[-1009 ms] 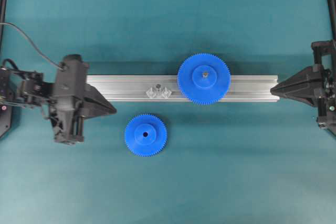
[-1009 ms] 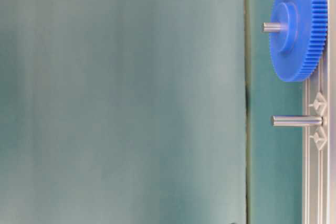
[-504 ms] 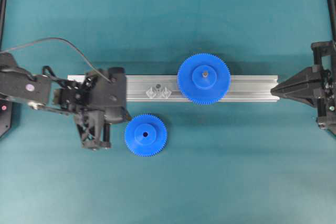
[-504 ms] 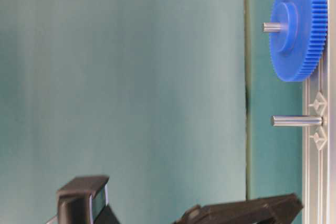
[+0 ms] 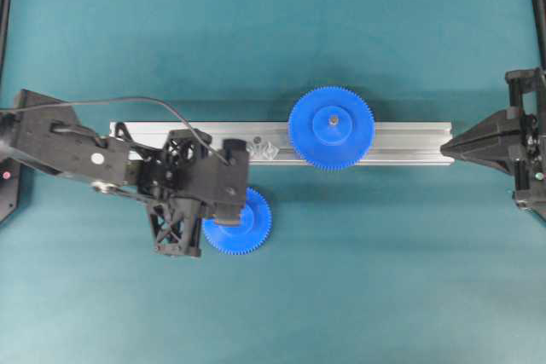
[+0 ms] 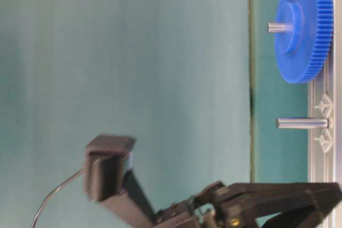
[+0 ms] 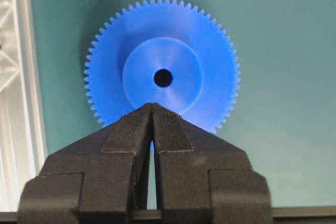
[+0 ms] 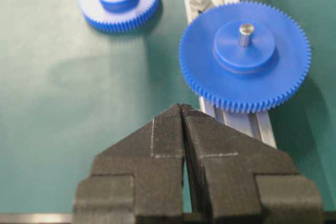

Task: Find the location of the shaft and insert the small gear.
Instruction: 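Lower the left gripper and close it on the small gear's hub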

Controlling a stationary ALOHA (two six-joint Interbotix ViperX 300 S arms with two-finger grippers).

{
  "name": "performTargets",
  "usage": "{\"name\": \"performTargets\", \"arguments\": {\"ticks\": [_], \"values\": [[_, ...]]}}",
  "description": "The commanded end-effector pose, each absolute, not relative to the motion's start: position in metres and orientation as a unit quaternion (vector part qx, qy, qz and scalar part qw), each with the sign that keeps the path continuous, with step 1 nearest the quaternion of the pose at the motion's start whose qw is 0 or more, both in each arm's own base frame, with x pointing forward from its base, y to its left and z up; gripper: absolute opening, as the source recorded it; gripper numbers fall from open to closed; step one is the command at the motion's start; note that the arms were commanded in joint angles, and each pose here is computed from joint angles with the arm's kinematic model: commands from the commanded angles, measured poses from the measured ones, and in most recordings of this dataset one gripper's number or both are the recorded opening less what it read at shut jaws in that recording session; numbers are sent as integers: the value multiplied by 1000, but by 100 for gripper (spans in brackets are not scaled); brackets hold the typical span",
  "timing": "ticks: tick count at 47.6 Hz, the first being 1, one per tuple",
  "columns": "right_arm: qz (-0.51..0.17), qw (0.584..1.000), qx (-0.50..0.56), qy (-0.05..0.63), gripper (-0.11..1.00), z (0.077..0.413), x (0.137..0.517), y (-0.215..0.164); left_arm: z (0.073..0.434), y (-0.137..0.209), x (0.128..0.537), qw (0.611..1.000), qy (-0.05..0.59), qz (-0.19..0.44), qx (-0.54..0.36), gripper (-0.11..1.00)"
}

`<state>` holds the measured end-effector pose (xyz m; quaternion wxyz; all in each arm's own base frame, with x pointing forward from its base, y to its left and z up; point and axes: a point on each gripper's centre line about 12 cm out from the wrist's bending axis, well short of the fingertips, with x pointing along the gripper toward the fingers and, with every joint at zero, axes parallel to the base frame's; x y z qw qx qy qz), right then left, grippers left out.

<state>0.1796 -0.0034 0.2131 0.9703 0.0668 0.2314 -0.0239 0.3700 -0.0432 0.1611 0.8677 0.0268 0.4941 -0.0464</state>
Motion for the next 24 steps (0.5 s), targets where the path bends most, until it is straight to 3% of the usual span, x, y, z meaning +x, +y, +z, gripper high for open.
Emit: {"name": "performTargets", "arguments": {"ticks": [1,24], "values": [[-27,970,74,228,3,216,182,-4,173,-45,380,873,483,-52,36,1],[-30,970,74,232,3,213,181,-5,164,-49,402,849,522,-58,50,1]]}}
